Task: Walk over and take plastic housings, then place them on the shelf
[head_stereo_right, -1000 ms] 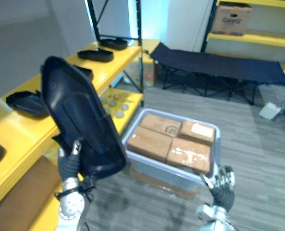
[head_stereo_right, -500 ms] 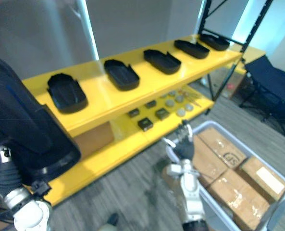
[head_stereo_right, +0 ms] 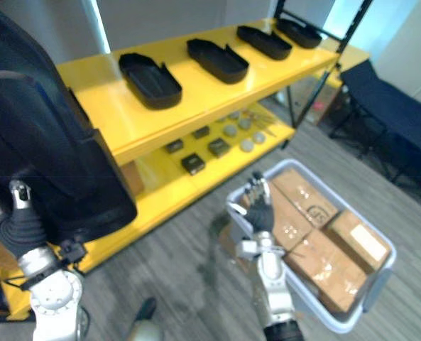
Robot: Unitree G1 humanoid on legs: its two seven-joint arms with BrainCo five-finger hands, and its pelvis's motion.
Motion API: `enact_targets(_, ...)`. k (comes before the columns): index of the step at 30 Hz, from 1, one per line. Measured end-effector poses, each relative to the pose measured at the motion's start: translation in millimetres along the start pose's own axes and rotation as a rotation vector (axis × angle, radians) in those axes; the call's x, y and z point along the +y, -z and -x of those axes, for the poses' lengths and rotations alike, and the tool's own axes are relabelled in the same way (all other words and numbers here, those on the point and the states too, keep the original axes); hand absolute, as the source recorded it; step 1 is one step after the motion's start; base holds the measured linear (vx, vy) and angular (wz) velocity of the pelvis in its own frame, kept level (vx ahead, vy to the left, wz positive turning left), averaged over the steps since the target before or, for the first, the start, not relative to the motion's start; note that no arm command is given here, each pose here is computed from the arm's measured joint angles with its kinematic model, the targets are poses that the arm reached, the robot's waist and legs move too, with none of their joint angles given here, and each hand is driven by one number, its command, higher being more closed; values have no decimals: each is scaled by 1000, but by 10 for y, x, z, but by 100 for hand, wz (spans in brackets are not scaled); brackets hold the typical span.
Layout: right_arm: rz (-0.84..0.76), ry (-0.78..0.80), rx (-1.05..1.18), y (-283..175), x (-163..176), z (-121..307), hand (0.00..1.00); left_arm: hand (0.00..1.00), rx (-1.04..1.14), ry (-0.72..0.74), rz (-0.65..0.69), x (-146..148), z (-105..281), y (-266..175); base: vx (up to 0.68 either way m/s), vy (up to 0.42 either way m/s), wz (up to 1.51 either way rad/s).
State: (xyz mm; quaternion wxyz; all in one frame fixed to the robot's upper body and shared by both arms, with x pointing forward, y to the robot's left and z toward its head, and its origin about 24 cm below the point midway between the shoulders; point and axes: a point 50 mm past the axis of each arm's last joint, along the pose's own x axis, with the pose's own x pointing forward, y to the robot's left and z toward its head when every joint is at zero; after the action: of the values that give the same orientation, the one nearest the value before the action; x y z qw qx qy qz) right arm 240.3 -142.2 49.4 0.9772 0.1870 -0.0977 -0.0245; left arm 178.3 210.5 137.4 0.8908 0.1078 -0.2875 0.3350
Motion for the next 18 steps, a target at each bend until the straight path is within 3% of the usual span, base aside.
enact_targets(8, -12, 44, -136, -312, -122, -3, 0, 100, -128, 136, 121, -227, -75, -205, -3, -44, 102)
enact_targets(15, -73, 49, -234, -459, -26, -148, 0, 100, -220, 97, 62, -78, -280, -239, 41, 117, -3)
enact_targets(18, -67, 58, -242, -476, -28, -169, 0, 100, -243, 108, 73, -143, -375, -232, 247, 272, 16)
